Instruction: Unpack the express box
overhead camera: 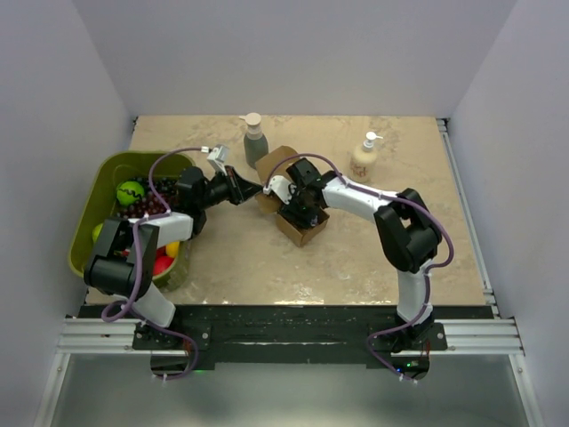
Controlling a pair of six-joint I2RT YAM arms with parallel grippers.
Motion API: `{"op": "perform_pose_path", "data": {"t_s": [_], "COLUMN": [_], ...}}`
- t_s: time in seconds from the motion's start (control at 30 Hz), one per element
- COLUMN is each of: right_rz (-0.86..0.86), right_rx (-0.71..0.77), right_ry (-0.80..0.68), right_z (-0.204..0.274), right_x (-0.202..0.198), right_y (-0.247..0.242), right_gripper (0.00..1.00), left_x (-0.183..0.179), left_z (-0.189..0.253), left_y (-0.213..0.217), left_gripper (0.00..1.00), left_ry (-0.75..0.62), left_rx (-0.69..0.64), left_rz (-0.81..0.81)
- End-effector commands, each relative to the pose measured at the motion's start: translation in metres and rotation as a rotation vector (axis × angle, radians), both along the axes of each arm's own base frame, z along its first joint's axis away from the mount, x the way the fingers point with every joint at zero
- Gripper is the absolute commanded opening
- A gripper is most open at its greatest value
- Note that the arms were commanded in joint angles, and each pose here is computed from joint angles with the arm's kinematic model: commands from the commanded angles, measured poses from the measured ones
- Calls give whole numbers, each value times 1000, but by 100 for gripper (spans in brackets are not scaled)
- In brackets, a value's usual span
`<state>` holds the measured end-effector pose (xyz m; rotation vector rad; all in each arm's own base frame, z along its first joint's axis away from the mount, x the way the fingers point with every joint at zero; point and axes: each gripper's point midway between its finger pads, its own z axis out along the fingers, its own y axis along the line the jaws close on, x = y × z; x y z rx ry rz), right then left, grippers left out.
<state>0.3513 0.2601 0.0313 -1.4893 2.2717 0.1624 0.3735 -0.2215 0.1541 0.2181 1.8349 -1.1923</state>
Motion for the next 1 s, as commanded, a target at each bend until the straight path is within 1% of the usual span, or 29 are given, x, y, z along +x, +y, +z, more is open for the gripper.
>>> {"op": "perform_pose_path", "data": {"t_s": [0.0, 0.03, 0.07, 0.13, 0.17, 0.23, 0.27, 0.3, 0.43, 0.5, 0.53, 0.63, 0.67, 0.73, 0.77, 0.8, 0.87, 0.9, 0.97], "right_rz": [-43, -49, -48, -46, -42, -42, -35, -31, -53, -92, -103, -190, -241, -268, -285, -289, -294, -293, -305], "right_rx": [-10, -1, 10, 56, 67, 127, 140, 180, 218, 167, 139, 98, 88, 49, 35, 28, 21, 19, 14], "right_ry": [-89, -112, -127, -179, -180, -217, -197, -221, -223, -237, -223, -173, -163, -137, -137, -136, -133, -129, -123], "right_z": [10, 19, 29, 61, 72, 108, 117, 139, 164, 157, 147, 125, 119, 103, 99, 96, 86, 83, 73], "right_x": [14, 18, 19, 25, 23, 24, 17, 14, -6, -9, -17, -19, -14, -17, -15, -16, -16, -17, -17], "right_y": [-7, -6, -4, 1, 1, 7, 7, 9, -1, -21, -34, -75, -94, -114, -123, -126, -130, -130, -131], "right_gripper": [45, 41, 33, 29, 28, 27, 27, 27, 26, 25, 25, 25, 25, 25, 25, 25, 26, 26, 27], "left_x": [-2, -2, -1, 1, 1, 4, 4, 5, 8, 9, 9, 12, 14, 18, 18, 18, 19, 20, 21], "left_z": [-5, -4, -6, -6, -6, -2, -1, 0, 6, 7, 8, 13, 13, 20, 15, 14, 17, 17, 20], "left_y": [0, 0, 0, 1, 1, 1, 1, 1, 3, 6, 7, 14, 18, 21, 24, 24, 24, 24, 23], "left_gripper": [0, 0, 0, 0, 0, 0, 0, 0, 0, 0, 0, 0, 0, 0, 1, 18, 29, 37, 46], "left_ry": [8, 6, 8, 6, 2, -12, -17, -23, -57, -63, -72, -97, -103, -139, -113, -108, -121, -126, -138], "left_rx": [1, 1, 4, 7, 8, 12, 16, 20, 41, 55, 72, 95, 104, 132, 146, 153, 163, 167, 173], "left_rz": [-21, -21, -19, -15, -13, -13, -14, -15, -14, -17, -24, -20, -16, -16, -10, -11, -19, -21, -28]}}
